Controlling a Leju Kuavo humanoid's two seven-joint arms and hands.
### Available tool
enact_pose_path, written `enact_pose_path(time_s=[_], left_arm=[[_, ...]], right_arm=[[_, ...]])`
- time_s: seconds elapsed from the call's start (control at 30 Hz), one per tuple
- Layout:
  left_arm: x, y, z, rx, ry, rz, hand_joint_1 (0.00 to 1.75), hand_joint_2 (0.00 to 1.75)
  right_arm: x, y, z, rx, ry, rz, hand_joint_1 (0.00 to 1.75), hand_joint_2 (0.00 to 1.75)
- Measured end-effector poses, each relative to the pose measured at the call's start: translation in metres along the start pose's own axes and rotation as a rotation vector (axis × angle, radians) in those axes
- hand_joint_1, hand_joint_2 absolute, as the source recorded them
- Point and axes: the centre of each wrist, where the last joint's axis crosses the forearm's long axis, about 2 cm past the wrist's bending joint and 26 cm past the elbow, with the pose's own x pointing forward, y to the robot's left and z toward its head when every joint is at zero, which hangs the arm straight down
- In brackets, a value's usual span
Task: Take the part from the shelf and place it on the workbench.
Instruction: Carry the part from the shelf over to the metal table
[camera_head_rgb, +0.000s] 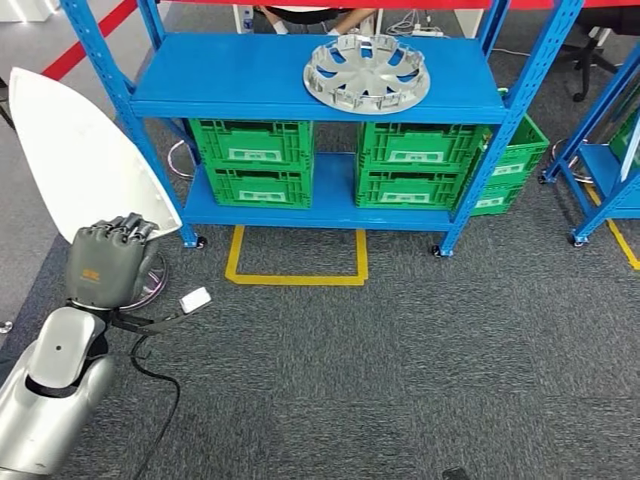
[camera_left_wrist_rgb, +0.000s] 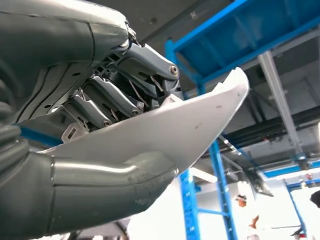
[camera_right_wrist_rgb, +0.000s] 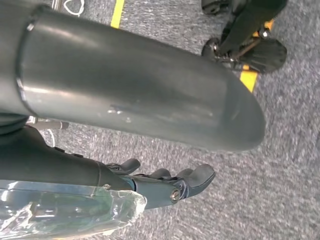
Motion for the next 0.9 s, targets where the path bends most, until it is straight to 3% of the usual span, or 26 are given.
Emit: enact_pose_path(time_s=[0.9], left_arm=[[-0.0014,-0.0034,0.0017,-0.038,0.039,0.127,1.75,1.75]], right_arm=[[-0.0009,-0.001,0.0002,-0.007,-0.001,0.006,0.0,0.0]])
